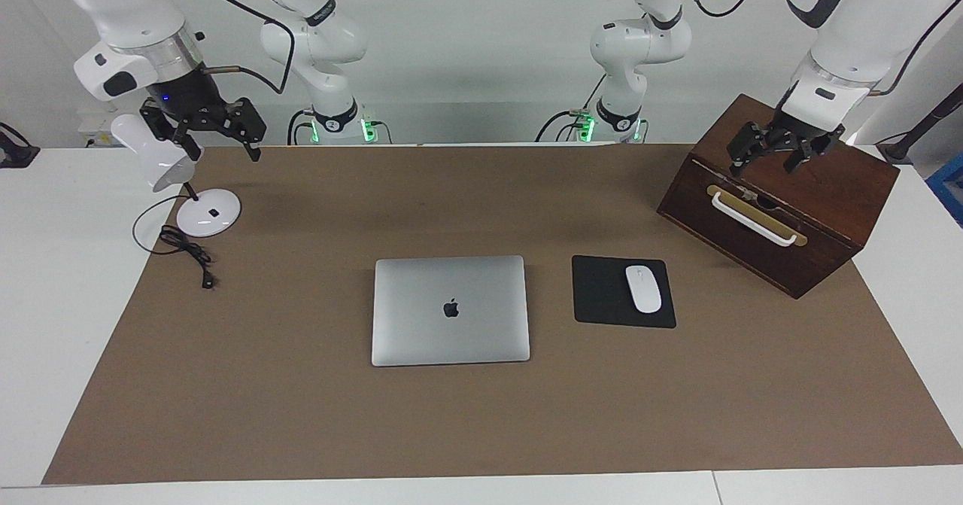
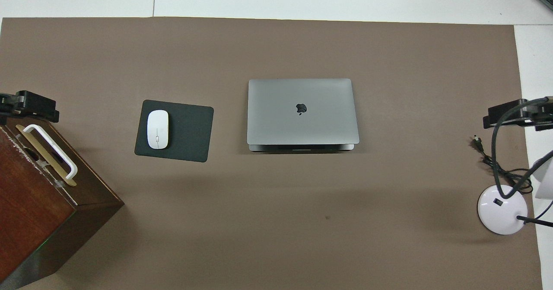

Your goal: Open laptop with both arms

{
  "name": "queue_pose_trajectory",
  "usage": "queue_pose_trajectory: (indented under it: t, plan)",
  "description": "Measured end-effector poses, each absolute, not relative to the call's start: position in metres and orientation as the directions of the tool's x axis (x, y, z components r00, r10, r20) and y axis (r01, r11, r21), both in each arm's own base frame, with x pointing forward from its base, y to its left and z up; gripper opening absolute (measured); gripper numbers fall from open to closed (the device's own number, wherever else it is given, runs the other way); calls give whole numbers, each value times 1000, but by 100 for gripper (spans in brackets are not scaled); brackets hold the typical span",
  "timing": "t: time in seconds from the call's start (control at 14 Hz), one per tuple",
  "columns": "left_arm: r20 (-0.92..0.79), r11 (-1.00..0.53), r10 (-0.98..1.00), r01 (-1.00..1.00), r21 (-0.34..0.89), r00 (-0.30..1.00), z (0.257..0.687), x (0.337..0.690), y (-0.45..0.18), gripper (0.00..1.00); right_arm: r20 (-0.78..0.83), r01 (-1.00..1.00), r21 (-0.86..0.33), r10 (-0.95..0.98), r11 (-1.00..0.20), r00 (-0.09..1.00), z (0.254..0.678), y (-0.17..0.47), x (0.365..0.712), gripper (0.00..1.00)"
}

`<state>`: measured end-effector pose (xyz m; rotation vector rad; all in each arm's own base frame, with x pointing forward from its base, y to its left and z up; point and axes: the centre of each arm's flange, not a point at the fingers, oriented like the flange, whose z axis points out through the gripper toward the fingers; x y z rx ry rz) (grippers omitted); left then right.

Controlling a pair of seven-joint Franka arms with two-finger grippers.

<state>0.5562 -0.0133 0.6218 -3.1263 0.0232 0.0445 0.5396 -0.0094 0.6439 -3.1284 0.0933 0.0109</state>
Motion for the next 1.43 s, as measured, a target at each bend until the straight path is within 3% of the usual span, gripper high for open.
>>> queue_pose_trajectory:
  t: [1.35, 1.43]
  plan:
    - [-32, -1000, -10, -10, -15, 999, 620, 555, -14, 100, -7, -70, -12, -70, -997, 998, 644, -15, 539, 100]
    - [-34, -1000, -9, -9, -15, 999, 620, 555, -14, 91, -7, -70, -12, -70, -997, 998, 644, -16, 539, 100]
